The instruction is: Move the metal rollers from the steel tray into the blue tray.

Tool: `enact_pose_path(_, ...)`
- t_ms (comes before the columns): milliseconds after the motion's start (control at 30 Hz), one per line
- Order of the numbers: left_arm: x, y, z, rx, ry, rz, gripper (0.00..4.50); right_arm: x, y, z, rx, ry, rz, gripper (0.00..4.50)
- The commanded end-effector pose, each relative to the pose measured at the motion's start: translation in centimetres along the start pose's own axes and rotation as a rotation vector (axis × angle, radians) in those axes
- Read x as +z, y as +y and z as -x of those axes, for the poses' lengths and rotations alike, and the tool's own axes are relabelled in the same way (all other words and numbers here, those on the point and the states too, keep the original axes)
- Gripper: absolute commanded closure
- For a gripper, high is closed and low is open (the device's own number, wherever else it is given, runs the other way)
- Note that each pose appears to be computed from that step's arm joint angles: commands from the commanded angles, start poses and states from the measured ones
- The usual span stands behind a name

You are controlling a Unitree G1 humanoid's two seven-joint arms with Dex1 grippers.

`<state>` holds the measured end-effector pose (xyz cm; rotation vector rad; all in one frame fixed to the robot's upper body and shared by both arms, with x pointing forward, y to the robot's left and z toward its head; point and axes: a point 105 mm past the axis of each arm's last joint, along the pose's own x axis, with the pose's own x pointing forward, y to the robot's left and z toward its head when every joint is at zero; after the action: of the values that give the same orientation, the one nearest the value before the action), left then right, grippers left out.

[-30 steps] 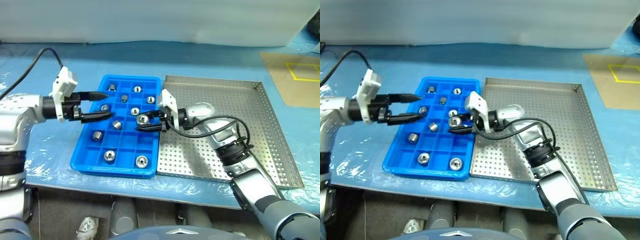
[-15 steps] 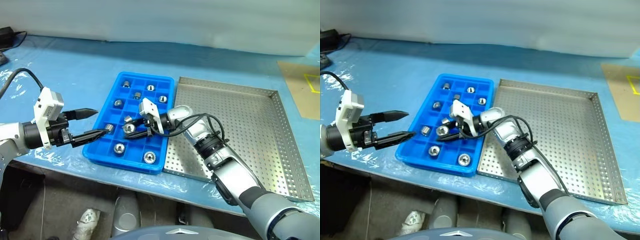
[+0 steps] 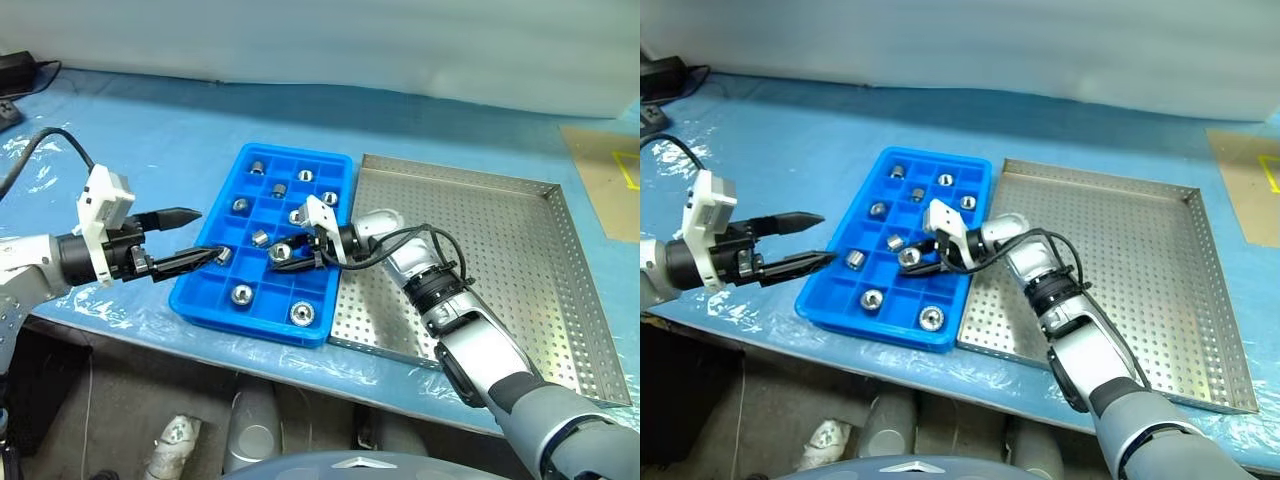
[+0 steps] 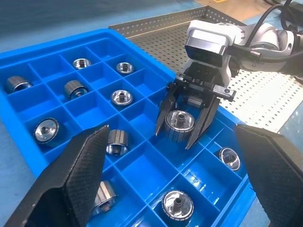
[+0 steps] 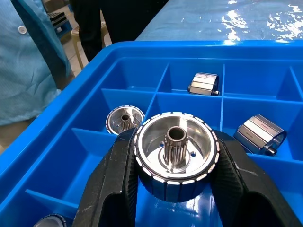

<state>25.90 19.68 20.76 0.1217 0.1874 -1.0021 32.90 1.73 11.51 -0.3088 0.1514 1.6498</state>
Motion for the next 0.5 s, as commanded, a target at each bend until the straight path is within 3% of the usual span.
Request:
enact_pose_path(33, 0.7, -0.1, -0.1, -0.029, 0.004, -0.050, 0.03, 0.2, 0.3, 0.1, 0.002, -0.018, 0.003, 2.85)
enact_pose_path(133, 0.8, 0.2, -0.1, -0.031, 0.004, -0.053, 0.03, 0.3, 0.5, 0.2, 0.002, -0.027, -0.002, 2.85)
enact_pose_path(200, 0.8, 0.3, -0.1, -0.029, 0.003, -0.054, 0.03, 0.2, 0.5, 0.2, 0.000, -0.025, -0.003, 2.09)
enact_pose_path(333, 1.1, 0.5, -0.3, -0.034, 0.001, -0.063, 0.03, 0.0, -0.4, 0.3, -0.055, 0.004, -0.026, 1.18)
enact_pose_path(500, 1.9, 1.0, -1.0, -0.049, -0.024, -0.082, 0.03, 1.3, -1.7, 1.5, -0.139, -0.021, 0.029, 1.18)
